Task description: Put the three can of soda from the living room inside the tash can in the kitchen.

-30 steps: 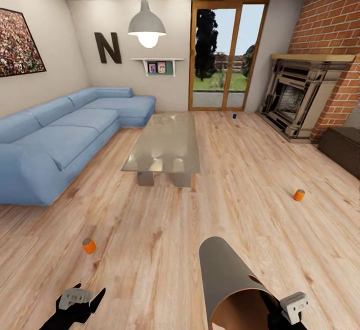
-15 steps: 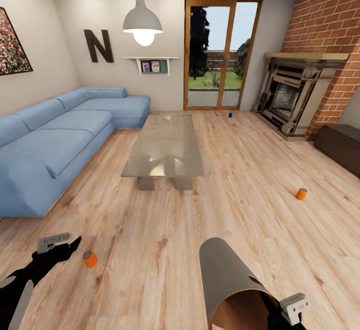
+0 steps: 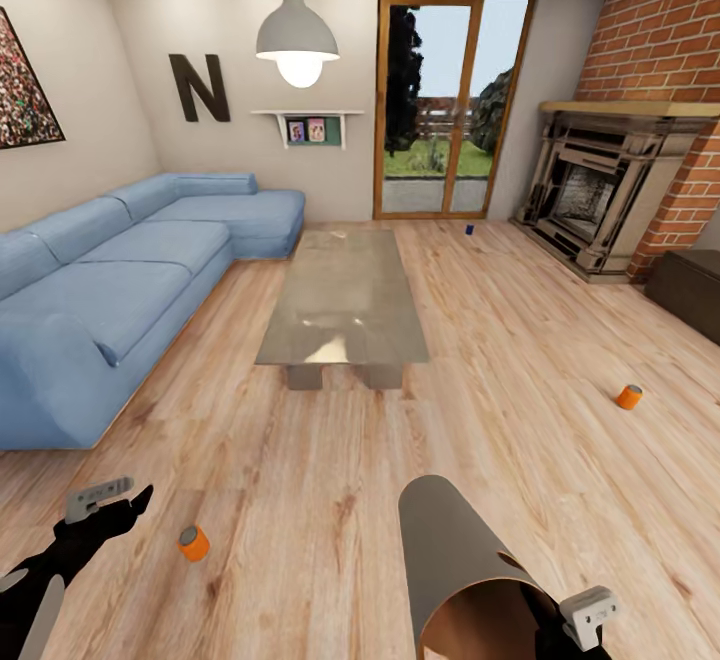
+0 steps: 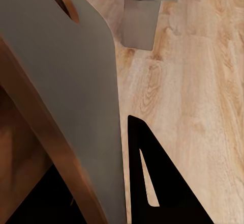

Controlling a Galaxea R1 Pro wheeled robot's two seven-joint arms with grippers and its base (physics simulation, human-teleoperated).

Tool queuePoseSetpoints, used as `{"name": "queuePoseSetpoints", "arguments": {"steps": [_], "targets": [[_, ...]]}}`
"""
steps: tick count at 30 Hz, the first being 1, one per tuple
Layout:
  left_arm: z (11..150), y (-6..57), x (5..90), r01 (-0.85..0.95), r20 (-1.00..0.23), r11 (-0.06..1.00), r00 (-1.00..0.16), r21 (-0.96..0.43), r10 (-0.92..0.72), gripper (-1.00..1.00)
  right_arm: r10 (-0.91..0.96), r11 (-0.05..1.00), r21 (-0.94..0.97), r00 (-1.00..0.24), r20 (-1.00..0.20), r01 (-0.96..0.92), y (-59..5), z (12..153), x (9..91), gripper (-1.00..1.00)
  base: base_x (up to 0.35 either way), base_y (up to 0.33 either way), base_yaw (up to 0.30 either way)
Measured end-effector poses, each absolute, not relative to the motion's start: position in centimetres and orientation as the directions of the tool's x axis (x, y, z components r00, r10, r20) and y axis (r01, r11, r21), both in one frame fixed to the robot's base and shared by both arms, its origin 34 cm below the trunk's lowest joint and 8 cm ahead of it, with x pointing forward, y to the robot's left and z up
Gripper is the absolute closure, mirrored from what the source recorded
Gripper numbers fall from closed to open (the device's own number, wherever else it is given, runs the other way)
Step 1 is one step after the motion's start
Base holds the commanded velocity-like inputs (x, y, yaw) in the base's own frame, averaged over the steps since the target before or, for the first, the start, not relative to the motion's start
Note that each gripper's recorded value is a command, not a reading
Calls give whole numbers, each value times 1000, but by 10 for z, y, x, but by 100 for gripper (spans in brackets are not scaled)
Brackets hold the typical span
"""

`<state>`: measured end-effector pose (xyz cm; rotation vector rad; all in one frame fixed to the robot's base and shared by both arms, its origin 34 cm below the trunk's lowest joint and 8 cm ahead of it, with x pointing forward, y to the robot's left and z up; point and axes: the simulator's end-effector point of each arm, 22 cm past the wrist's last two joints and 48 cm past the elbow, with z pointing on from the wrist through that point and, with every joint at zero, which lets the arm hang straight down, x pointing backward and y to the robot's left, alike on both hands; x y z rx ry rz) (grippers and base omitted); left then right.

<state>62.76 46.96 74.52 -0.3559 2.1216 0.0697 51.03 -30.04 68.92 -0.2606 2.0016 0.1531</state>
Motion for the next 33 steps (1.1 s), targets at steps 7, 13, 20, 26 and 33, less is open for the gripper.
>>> {"name": "queuePoseSetpoints", "arguments": {"steps": [7,13,20,26,33], "targets": [[711,441,622,-221,-796,972,-572,-82,-197,-100,-110,969,-3,-423,-900,-246,-301,686,509,100,283,185,0],[687,421,614,-183,-763,980,-620,-84,-181,-100,-107,971,0,-431,-896,-240,-303,683,508,100,290,167,0],[681,409,613,-155,-754,984,-636,-85,-165,-100,-104,972,1,-434,-895,-234,-305,682,507,100,259,137,0],[677,394,614,-116,-748,990,-649,-84,-140,-100,-106,972,-1,-435,-894,-235,-306,682,507,100,110,46,0],[675,391,613,-111,-740,990,-659,-84,-137,-100,-106,972,-2,-435,-894,-235,-306,682,507,100,13,5,0]]}}
